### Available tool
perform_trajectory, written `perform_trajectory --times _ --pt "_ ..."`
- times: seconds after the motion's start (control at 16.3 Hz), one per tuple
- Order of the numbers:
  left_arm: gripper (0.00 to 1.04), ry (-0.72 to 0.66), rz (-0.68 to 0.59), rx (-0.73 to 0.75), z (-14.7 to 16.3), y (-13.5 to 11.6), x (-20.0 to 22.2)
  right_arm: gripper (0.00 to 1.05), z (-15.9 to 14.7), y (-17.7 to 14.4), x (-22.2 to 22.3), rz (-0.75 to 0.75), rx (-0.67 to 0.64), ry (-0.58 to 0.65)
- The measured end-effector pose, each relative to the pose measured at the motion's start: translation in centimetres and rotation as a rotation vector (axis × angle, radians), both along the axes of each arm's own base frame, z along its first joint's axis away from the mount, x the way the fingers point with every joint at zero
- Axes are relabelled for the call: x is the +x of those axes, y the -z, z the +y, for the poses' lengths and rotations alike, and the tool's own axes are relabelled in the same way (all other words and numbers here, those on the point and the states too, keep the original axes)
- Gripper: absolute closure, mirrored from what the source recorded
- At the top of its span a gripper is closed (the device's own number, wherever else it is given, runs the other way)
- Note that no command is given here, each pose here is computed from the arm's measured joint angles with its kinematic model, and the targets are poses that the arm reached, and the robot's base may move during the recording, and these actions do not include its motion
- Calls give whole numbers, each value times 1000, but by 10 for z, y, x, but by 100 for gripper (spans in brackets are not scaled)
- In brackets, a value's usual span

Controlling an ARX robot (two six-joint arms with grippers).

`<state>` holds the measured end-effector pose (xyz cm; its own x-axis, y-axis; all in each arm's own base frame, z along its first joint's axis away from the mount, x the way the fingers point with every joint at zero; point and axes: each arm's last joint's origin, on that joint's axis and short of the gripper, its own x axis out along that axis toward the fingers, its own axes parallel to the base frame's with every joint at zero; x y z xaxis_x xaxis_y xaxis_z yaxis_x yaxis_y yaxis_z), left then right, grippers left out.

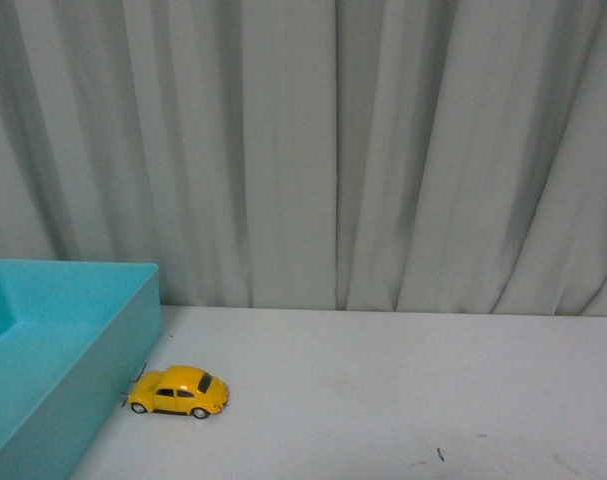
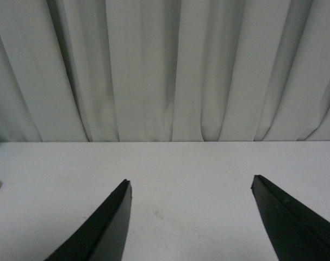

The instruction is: Wind up and store yellow beetle toy

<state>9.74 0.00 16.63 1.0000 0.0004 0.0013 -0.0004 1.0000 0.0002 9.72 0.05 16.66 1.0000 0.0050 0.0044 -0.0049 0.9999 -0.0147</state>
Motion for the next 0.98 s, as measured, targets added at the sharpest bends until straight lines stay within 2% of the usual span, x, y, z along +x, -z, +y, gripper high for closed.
perform_trajectory --times 0.18,0.25,0.31,0.37,0.49,0.74,0.92,0.98 --pt "7 -4 17 -8 0 1 0 7 0 0 0 0 0 0" --pt "7 -103 282 -112 -1 -2 1 6 0 0 0 0 0 1" --pt "7 -190 396 -208 -1 -15 13 7 0 0 0 0 0 -2" --pt "7 -243 356 -277 0 -35 29 7 0 0 0 0 0 0" --pt "7 -203 250 -312 -7 -69 71 7 0 0 0 1 0 -2" --pt "7 -172 382 -194 -12 -47 158 7 0 0 0 0 0 1" --pt "7 -54 366 2 -23 -60 222 7 0 0 0 0 0 1" --pt "7 16 379 119 -28 -62 243 7 0 0 0 0 0 1"
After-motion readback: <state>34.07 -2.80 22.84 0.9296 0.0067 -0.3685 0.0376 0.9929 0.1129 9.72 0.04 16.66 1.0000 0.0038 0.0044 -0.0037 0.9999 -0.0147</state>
